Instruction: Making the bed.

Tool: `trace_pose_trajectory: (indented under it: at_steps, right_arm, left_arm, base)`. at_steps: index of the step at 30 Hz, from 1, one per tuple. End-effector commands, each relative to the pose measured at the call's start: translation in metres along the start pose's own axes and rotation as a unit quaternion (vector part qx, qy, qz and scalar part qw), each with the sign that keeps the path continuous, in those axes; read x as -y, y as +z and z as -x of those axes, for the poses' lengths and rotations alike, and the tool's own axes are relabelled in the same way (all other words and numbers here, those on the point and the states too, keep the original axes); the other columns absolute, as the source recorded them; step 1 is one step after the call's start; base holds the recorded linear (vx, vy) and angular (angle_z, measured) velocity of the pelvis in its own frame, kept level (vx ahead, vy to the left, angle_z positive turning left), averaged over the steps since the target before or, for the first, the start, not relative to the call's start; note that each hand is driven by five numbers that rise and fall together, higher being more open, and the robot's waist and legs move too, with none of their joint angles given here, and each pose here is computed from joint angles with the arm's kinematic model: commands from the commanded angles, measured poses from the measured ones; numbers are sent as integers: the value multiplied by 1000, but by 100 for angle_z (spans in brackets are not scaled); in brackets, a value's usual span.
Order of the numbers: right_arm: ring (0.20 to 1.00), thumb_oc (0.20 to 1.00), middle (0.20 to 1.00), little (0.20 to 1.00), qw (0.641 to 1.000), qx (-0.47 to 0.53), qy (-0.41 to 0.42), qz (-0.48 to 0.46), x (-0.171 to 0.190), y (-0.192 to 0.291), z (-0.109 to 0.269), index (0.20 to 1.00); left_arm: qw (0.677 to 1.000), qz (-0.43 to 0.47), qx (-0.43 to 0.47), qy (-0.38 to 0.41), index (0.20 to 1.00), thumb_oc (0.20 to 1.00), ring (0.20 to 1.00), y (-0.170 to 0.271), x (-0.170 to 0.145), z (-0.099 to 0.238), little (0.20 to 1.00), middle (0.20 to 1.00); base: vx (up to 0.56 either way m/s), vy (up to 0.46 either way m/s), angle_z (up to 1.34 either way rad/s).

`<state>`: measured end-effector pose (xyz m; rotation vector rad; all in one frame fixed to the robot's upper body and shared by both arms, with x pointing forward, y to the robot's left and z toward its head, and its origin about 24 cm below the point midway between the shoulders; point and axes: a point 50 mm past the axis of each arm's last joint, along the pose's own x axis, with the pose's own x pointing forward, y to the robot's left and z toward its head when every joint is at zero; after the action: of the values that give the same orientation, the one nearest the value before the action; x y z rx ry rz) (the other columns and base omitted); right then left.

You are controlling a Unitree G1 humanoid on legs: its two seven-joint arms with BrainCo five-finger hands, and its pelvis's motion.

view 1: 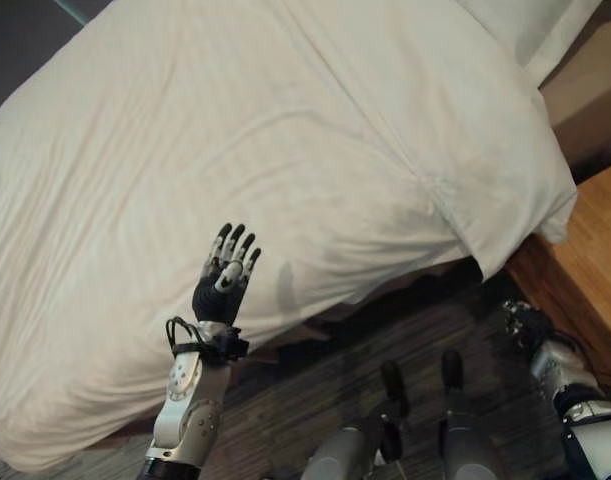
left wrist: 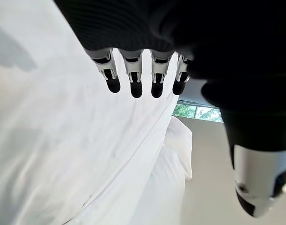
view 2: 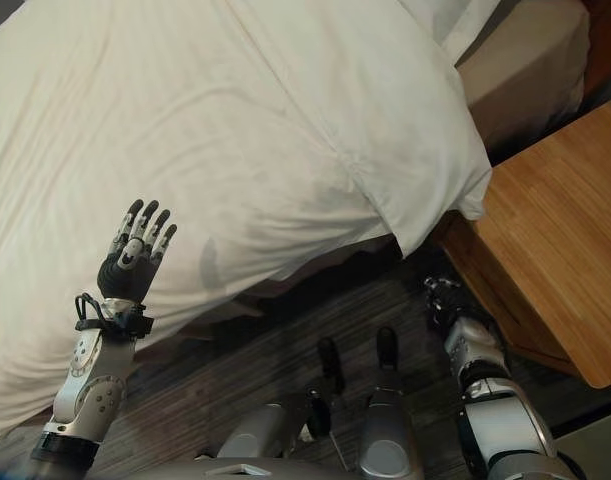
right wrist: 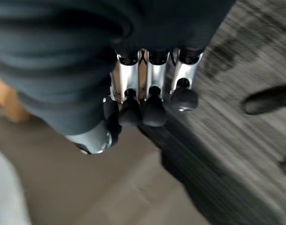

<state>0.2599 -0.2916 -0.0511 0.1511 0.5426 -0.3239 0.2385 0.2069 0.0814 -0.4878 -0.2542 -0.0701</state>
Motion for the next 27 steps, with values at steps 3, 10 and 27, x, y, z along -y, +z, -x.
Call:
trace_pose_trajectory:
  at_steps: [3,10,27]
  right_arm:
    - [200,200,200,200,995,-69,34,63,3,-63,25,200]
    - [1000,1000,1000,1000,989,-119,25,89,33,-111,64,1000]
    - [1000,1000,1000,1000,984,-56,127,111,-22,-103,71,1000]
  left_arm:
    - [999,-24,35,6,1000,1000,1000,5,-3,0,1000,1000]
    - [983,-60,-168,-45,1000,1000,1000,-60,-13,31,1000,1000]
    - [903,-154,-400,11,1000,1000,1000,-133,-45,110,1000,1000]
  base:
    - [-6,-4,1]
    - [21,-1,-1]
    - [32,7,3]
